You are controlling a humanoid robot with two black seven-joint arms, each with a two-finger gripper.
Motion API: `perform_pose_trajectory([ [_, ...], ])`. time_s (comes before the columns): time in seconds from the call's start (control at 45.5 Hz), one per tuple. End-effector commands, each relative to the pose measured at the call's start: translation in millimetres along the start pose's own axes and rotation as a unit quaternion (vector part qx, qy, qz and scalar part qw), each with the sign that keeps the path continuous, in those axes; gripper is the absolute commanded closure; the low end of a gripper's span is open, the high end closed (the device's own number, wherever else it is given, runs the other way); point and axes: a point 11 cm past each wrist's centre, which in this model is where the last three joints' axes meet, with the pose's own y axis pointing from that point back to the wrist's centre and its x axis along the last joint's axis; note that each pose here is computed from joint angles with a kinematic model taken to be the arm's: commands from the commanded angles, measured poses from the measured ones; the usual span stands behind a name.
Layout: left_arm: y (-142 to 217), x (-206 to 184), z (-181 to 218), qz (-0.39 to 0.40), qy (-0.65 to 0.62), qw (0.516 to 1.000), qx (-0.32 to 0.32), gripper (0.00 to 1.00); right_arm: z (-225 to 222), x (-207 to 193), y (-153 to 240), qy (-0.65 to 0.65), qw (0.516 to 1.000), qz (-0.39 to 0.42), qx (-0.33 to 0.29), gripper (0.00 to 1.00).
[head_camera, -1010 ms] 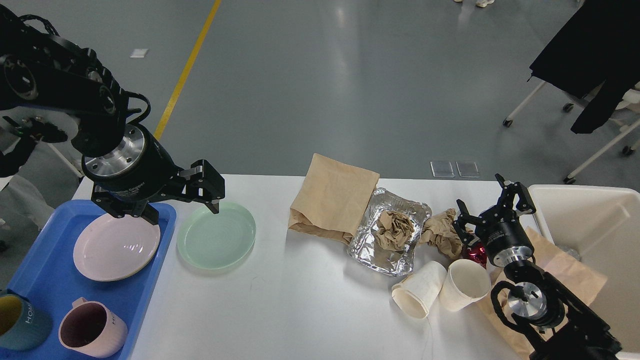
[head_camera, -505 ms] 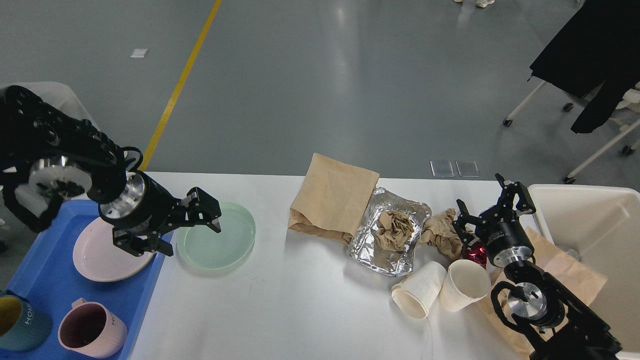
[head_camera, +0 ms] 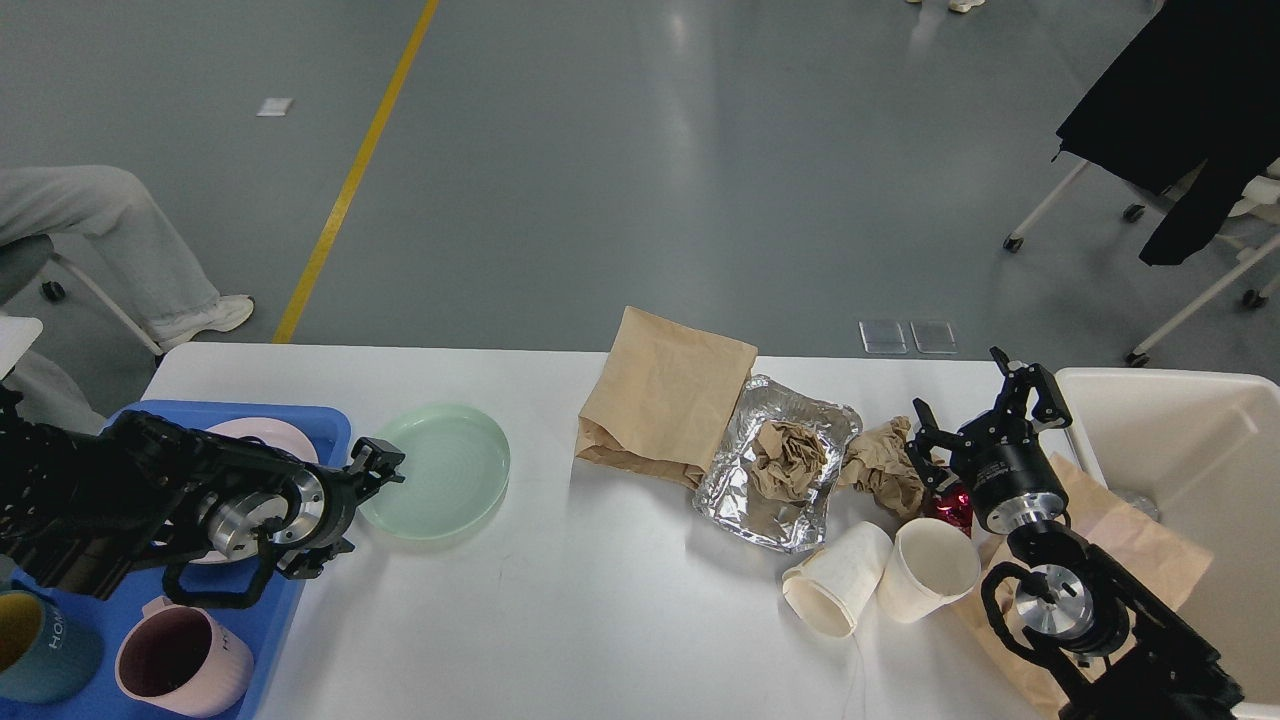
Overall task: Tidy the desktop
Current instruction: 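Move the left gripper to the pale green glass dish, then grasp the green dish rim with the left gripper and lift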
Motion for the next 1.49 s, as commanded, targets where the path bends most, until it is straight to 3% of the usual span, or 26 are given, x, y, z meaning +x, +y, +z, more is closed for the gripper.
perform_pose_trajectory([
  [0.0, -9, 5, -8, 0.005, -0.006, 1.000, -0.006, 0.07, 0, 0, 0, 0.000, 1.000, 0.000, 0.000, 0.00],
  [0.307, -29, 0, -22, 0.003, 0.043, 0.999, -0.015, 0.17, 0, 0, 0, 0.000, 1.000, 0.001, 0.000, 0.00],
  [0.768, -30, -6, -15, -0.008, 0.044, 0.999, -0.025, 0.59, 0, 0, 0, 0.000, 1.000, 0.001, 0.000, 0.00],
  [0.988, -32, -15, -19, -0.028, 0.052, 0.998, -0.024, 0.69, 0, 0, 0, 0.000, 1.000, 0.001, 0.000, 0.00],
  [1.229, -33, -14, -21, -0.027, 0.054, 0.998, -0.022, 0.73, 0, 0, 0, 0.000, 1.000, 0.001, 0.000, 0.00],
  [1.471, -34, -14, -23, -0.026, 0.057, 0.998, -0.022, 0.87, 0, 0, 0, 0.000, 1.000, 0.001, 0.000, 0.00],
])
